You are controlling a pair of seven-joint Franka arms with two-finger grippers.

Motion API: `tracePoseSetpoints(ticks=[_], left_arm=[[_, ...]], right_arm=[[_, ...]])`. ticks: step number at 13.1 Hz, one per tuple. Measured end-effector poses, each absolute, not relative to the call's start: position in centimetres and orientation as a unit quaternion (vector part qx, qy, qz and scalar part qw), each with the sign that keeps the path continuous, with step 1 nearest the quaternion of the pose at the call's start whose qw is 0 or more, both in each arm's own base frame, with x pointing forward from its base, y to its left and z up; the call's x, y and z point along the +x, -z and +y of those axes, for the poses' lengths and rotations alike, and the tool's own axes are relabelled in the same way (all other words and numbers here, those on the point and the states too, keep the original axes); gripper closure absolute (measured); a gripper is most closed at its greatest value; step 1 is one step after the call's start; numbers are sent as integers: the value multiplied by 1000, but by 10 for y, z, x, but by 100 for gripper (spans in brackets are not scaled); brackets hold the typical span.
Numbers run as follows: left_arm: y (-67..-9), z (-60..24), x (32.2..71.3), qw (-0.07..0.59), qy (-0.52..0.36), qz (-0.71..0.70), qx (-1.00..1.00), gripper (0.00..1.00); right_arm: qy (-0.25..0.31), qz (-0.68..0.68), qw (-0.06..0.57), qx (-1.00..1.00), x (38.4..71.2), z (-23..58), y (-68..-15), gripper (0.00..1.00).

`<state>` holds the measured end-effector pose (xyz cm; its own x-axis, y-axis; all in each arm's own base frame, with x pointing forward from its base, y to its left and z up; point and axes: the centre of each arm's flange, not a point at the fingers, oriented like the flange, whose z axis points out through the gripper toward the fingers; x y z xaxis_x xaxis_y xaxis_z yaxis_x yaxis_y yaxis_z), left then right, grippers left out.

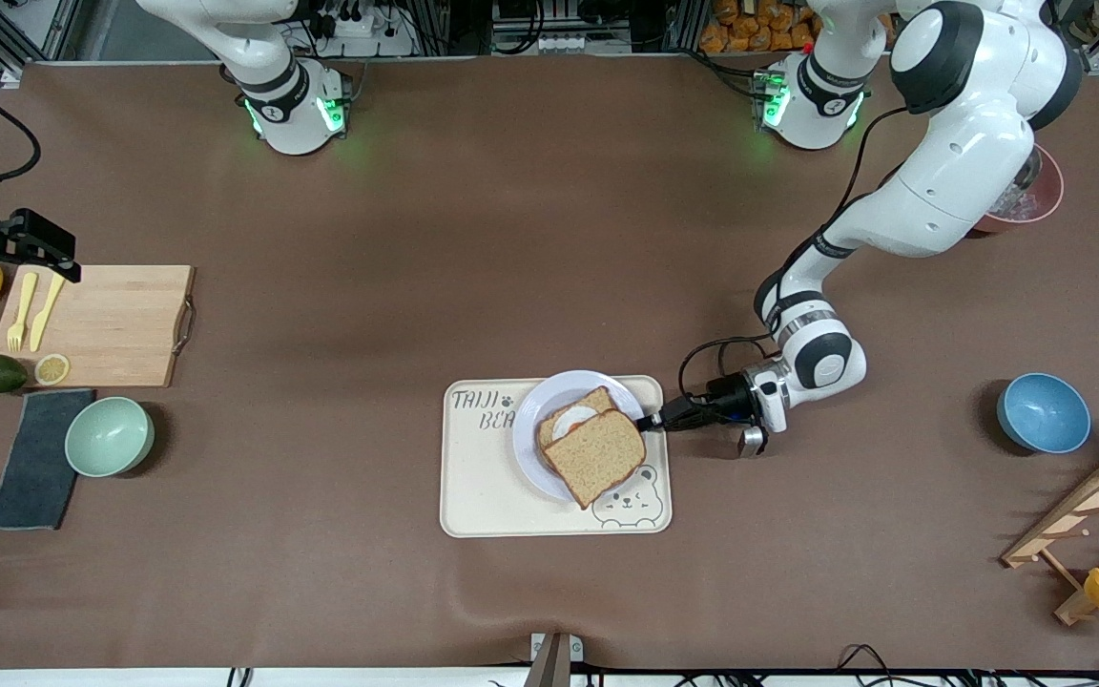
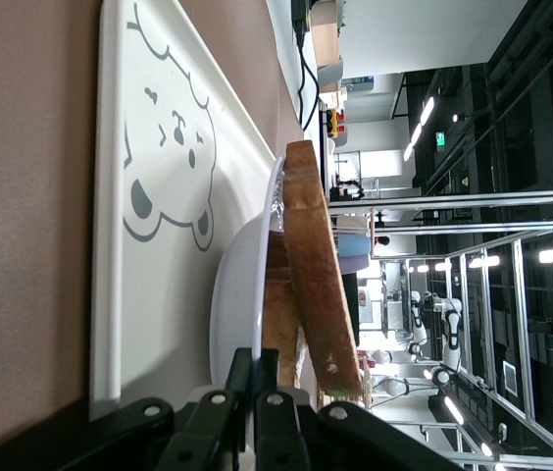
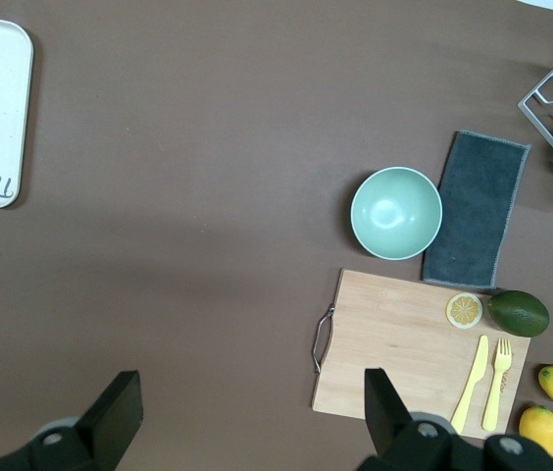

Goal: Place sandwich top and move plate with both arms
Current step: 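Push the plate further onto the tray with the left gripper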

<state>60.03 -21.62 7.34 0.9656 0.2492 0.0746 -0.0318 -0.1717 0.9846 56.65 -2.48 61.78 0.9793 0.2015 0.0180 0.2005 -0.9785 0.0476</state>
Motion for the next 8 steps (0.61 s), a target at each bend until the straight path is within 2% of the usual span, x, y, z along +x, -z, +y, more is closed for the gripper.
tracePoseSetpoints(ticks=[1, 6, 7, 8], left_arm=[[-74, -216, 601, 641, -110, 69, 757, 90], [-78, -213, 607, 647, -109, 66, 752, 34], [-81, -213, 608, 650, -107, 60, 750, 25], [-82, -211, 609, 650, -103, 55, 751, 22]], right_arm=[[-11, 101, 23, 995, 566, -25, -618, 0], [-11, 101, 22, 995, 566, -25, -618, 0], [-11, 101, 21, 995, 566, -25, -618, 0], [-11, 101, 21, 995, 566, -25, -618, 0]])
